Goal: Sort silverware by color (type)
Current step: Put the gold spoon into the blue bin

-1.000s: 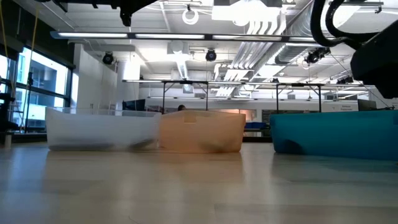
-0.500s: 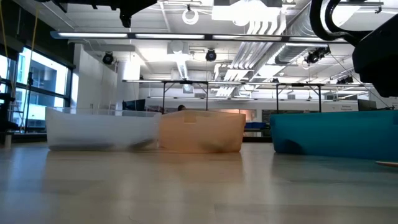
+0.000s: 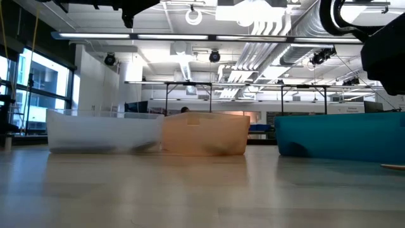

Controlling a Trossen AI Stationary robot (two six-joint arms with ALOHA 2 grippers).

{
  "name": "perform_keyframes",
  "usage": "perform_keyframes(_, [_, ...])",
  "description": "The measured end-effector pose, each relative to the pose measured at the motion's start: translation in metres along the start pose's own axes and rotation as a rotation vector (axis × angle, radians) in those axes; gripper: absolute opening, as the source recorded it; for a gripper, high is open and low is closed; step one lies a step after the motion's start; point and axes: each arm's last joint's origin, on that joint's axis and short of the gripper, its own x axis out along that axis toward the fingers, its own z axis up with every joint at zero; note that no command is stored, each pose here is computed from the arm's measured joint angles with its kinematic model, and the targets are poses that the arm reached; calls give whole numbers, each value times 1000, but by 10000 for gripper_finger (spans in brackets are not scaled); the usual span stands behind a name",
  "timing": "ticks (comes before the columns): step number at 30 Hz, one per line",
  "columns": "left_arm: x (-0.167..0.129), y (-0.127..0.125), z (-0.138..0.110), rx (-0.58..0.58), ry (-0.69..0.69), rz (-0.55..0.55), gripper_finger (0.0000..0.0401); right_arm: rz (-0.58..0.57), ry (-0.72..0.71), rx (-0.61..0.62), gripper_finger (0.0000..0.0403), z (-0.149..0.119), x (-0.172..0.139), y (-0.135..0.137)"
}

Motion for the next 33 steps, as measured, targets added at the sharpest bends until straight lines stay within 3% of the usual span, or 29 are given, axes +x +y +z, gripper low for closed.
perform_keyframes(18, [0, 0, 0, 1, 0, 0, 129, 96, 6, -80, 0, -13, -29, 14])
perform_keyframes(23, [0, 0, 0, 2, -1, -1, 129, 150, -33, -208, 0, -10, -61, 7])
perform_keyframes(33, [0, 0, 0, 2, -3, -1, 129, 282, -100, -472, 0, 17, -155, -24])
